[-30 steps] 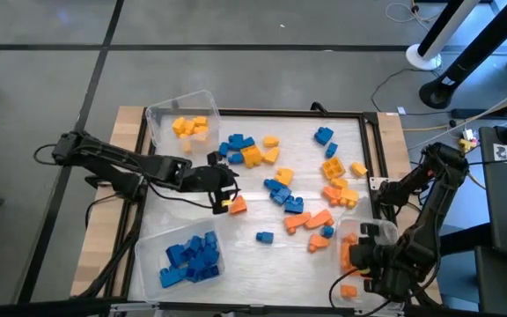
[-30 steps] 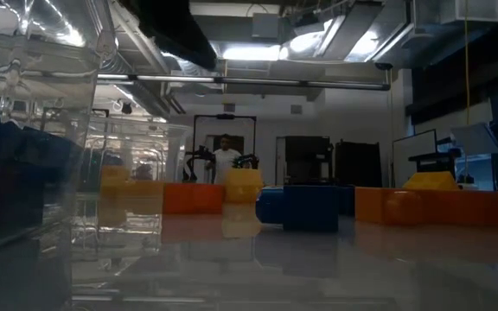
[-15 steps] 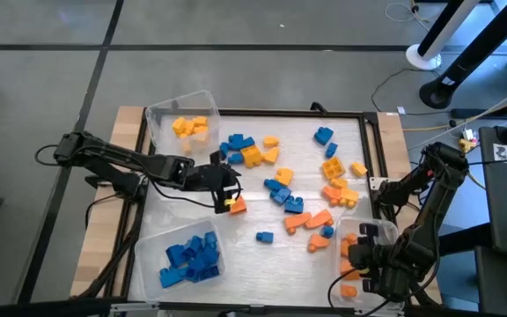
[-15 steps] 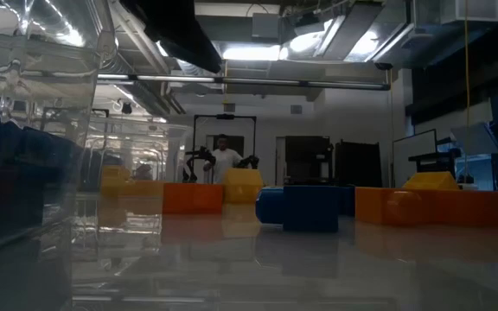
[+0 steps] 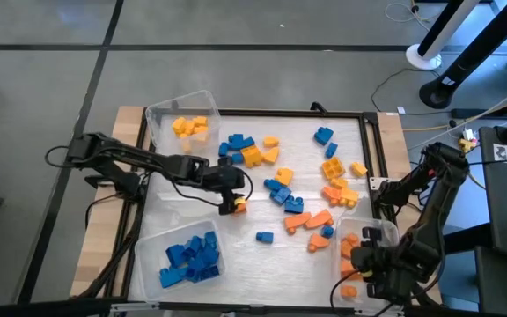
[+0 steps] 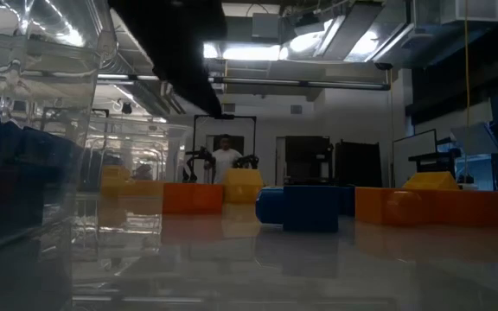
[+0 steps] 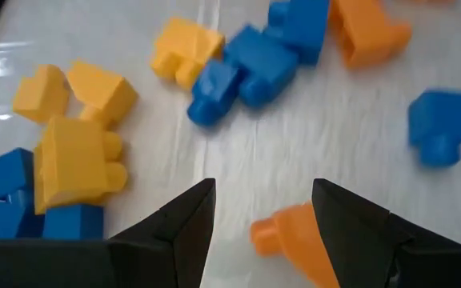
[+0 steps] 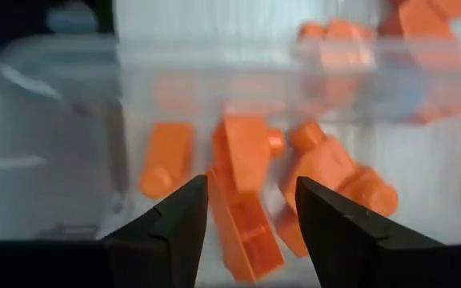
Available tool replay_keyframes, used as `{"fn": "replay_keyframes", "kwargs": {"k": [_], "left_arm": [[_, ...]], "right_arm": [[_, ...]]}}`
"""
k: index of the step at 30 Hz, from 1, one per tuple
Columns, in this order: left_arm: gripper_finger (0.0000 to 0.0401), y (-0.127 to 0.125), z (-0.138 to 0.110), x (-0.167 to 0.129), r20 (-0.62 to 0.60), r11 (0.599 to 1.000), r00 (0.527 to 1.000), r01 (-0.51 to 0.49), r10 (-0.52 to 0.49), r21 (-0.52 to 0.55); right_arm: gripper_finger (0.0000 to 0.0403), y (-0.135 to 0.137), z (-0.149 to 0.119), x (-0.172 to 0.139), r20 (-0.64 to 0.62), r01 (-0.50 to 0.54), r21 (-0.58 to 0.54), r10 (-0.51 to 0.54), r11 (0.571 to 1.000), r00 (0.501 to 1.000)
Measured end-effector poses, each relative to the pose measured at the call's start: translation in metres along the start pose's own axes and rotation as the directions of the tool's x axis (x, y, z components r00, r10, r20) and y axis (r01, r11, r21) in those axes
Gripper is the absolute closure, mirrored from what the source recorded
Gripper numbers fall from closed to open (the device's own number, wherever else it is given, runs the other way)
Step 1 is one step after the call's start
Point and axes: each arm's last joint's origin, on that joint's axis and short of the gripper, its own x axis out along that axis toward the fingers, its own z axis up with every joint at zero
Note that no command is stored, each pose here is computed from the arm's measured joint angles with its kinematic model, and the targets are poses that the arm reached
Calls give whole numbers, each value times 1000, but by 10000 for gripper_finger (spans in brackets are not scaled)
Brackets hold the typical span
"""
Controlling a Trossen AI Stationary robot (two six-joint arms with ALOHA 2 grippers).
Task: Sort blocks
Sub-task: Put the orange game piece into the bottom right transparent bin
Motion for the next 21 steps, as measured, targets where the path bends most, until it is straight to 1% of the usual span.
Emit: {"fn": "replay_keyframes", "kwargs": {"k": [3, 6, 8, 11, 15, 21], "left_arm": [[203, -4, -5, 14, -43, 998, 999, 5, -3, 57], [203, -10, -10, 28, -85, 993, 996, 24, -14, 115], [203, -16, -14, 35, -109, 990, 994, 47, -32, 134], [203, -25, -17, 43, -128, 986, 991, 61, -42, 153], [203, -34, -21, 43, -147, 981, 988, 80, -54, 177], [203, -43, -25, 41, -173, 974, 983, 99, -64, 204]], "right_arm": [[212, 5, 7, -13, 65, -29, 7, 29, 1000, 997], [212, 9, 14, -26, 138, -45, -36, 49, 998, 989], [212, 11, 18, -34, 195, -38, -76, 52, 996, 979], [212, 12, 23, -43, 284, -7, -125, 42, 992, 958], [212, 13, 28, -49, 381, 60, -176, 12, 983, 925], [212, 12, 29, -50, 442, 113, -182, -21, 977, 897]]}}
